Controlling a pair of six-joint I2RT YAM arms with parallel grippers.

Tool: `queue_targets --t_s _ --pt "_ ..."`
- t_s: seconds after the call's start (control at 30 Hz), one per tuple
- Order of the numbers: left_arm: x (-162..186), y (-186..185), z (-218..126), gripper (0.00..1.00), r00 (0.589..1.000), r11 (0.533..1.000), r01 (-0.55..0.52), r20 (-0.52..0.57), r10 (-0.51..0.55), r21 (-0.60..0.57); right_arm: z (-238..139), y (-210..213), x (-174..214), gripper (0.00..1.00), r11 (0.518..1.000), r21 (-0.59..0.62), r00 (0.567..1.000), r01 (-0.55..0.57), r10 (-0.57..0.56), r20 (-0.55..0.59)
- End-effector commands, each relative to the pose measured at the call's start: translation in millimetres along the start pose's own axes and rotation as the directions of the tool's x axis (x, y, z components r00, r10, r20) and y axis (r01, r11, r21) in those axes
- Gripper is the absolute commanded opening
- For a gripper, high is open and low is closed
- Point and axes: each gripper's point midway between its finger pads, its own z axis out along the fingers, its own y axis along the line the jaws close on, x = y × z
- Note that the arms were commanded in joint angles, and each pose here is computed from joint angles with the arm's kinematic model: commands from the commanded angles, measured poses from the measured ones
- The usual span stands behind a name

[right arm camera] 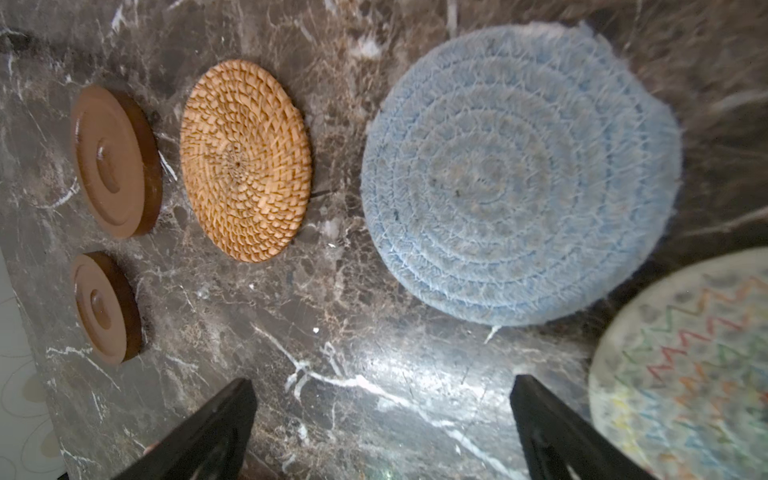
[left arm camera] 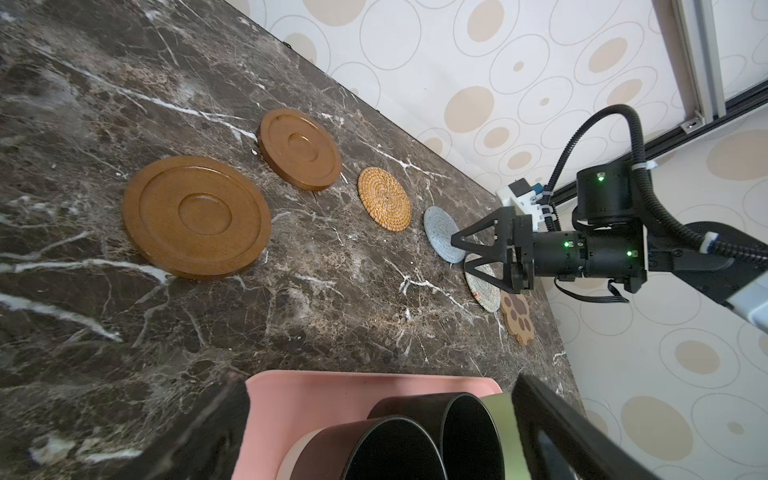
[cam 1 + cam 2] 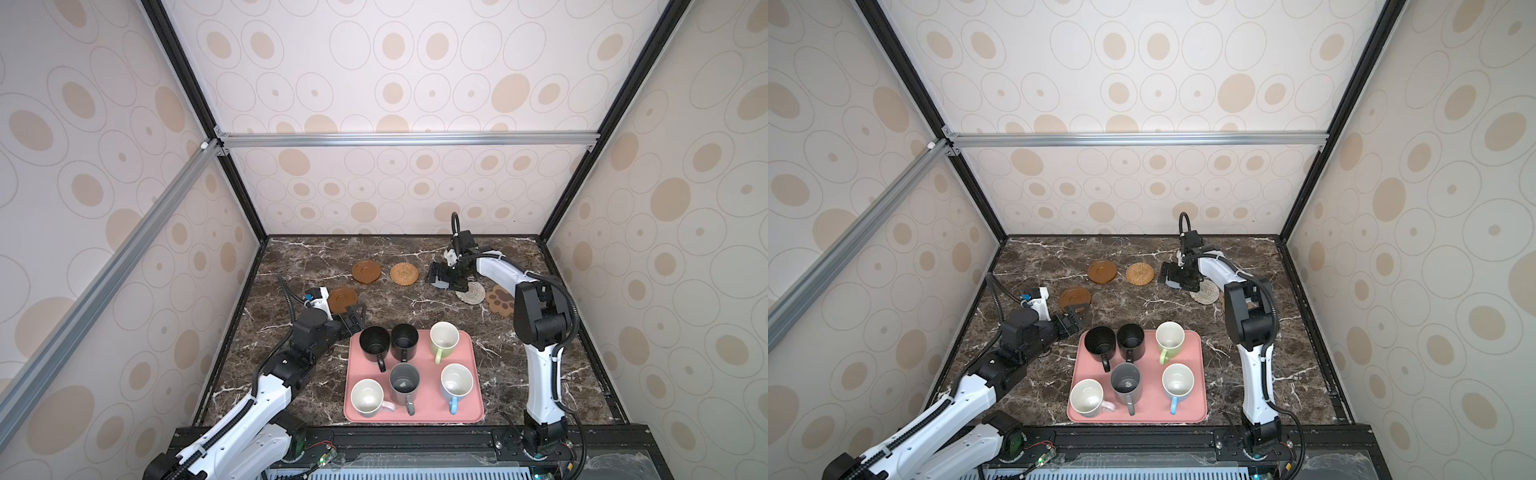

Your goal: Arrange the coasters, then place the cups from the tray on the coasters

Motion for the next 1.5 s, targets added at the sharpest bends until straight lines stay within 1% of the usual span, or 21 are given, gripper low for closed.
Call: queue_targets --t_s 0.0,0.47,1.0,1.27,1.47 --pt "-4 1 -3 1.00 1.000 1.000 0.022 0.018 -0.022 -0.004 6 -15 -4 1.00 0.999 -0.004 0.999 -0.053 0.053 -0.005" --pt "-6 1 -5 1.00 0.999 1.000 0.027 0.025 -0.027 -0.006 24 -22 -5 1.00 0.995 -0.021 0.994 -0.102 0.101 -0.028" --pt "-7 -2 -5 1.00 0.999 1.000 0.026 0.023 -0.026 -0.002 27 -17 -12 1.00 0.991 -0.050 0.992 -0.127 0.126 -0.019" --pt "-8 -1 -6 1.00 1.000 1.000 0.020 0.024 -0.019 -0.009 26 -15 -16 1.00 0.990 -0.057 0.992 -0.130 0.129 -0.010" --pt "-14 4 -4 1.00 0.999 0.997 -0.028 0.014 0.029 -0.075 6 -5 -18 1.00 0.991 -0.080 0.994 -0.105 0.106 0.006"
